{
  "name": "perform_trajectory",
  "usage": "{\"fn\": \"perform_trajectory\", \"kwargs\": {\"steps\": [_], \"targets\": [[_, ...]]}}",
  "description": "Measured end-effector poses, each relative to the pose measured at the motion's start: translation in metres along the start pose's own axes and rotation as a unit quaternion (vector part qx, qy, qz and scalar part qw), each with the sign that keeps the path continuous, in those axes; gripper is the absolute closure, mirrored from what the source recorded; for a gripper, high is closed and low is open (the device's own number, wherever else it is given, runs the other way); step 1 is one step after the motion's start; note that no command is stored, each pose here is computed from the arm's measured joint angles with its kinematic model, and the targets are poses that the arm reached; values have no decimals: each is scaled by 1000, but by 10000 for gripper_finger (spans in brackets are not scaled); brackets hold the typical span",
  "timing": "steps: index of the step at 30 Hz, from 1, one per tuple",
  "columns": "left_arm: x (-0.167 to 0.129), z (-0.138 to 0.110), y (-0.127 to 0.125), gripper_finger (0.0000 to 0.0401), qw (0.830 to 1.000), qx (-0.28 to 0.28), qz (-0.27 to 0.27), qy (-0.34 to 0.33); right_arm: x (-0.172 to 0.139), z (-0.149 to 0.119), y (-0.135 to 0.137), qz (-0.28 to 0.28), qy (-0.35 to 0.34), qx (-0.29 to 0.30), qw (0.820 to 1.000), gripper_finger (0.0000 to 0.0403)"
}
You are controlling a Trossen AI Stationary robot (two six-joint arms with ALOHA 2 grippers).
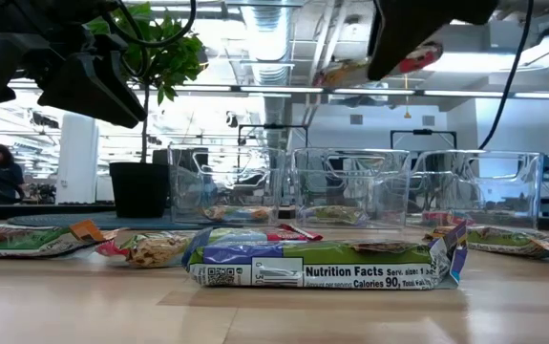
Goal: Pick and place Granola Bars by type
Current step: Put the red granola bar into the right transparent bin
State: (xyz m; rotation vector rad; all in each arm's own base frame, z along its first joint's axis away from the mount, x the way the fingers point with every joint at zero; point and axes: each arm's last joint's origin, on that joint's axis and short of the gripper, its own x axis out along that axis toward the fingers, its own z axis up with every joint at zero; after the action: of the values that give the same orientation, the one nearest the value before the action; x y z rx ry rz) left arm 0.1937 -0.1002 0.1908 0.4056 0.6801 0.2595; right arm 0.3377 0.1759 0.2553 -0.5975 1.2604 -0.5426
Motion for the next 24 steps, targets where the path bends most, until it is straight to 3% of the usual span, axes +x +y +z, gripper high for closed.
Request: {"fn": "perform_trajectory", "kwargs": {"steps": [10,18,24], "targets": [[0,0,0,266,1000,1,-3,2,-16,-35,-39,-3,-21,48,999,295],[0,0,0,266,1000,-1,-3,2,-3,-96,-69,-42,-29,109,993,295],[0,1,0,266,1000,-3,1,-3,16,-141,-89,-59,-50,187,979,295]]}}
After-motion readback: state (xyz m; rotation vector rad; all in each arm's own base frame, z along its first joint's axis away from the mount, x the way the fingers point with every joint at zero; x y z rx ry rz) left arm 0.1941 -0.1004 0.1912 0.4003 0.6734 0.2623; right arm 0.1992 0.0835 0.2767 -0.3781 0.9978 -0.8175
